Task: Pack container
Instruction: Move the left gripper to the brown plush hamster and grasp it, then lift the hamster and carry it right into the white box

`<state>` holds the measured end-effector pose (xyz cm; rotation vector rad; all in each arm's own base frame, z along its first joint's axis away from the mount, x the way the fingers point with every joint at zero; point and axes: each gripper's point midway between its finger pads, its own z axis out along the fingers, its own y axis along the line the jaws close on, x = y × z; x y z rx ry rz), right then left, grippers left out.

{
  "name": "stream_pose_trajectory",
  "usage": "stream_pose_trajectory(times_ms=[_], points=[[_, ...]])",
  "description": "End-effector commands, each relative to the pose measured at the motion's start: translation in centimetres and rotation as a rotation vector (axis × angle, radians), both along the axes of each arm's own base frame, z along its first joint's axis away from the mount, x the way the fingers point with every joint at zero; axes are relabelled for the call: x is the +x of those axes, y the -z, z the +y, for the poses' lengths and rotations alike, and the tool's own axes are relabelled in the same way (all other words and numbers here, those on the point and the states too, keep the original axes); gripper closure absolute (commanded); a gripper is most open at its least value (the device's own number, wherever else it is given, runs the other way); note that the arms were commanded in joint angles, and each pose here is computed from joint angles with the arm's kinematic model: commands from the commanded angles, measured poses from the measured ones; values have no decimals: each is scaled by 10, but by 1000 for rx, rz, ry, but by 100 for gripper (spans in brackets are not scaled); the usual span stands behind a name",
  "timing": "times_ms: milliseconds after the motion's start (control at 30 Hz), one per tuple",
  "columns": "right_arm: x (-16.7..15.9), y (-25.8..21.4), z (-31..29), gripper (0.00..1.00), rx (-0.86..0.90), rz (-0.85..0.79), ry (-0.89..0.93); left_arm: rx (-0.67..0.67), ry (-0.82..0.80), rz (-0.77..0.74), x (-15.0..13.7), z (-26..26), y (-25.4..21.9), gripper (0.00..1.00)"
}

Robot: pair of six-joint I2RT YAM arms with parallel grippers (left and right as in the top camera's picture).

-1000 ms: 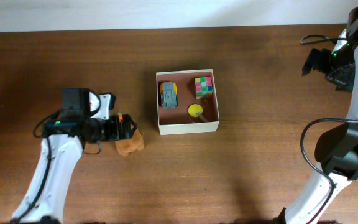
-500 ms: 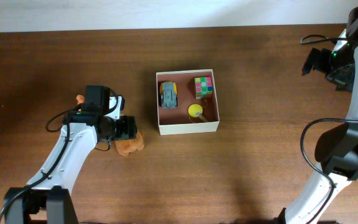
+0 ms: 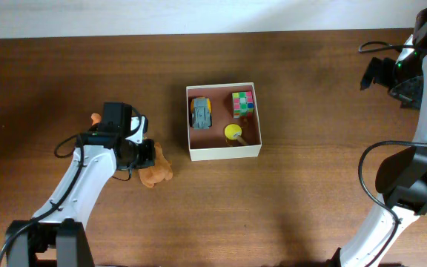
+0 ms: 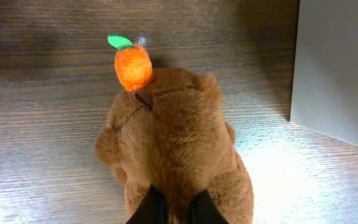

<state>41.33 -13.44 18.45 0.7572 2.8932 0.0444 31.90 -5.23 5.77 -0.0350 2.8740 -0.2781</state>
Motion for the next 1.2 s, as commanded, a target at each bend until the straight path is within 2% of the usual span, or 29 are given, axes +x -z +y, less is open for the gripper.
stream_pose_trajectory(times_ms=[0,167,233,367,433,533,633,733,833,967,1167], points=[[0,4,-2,1,-11,12,7,-12,7,-14,10,-3,-15,98],[0,4,-2,2,-11,12,7,-11,28,-76,30,-6,-71,98],[0,4,-2,1,-11,12,7,-20,100,-133,38,-15,-100,98],[0,4,-2,1,-11,12,7,-86,370,-271,44,-61,-155,98],[0,4,-2,1,-11,12,7,-121,549,-343,38,-96,-177,98],[0,4,-2,1,-11,12,7,-118,735,-422,27,-138,-191,98],[0,4,-2,1,-11,12,7,-117,889,-466,13,-174,-192,98],[0,4,-2,1,-11,12,7,-77,961,-476,7,-196,-184,98],[0,4,-2,1,-11,12,7,37,973,-471,20,-209,-162,98],[0,4,-2,1,-11,12,7,92,977,-445,37,-216,-134,98],[0,4,-2,1,-11,12,7,183,1103,-422,52,-218,-95,98]])
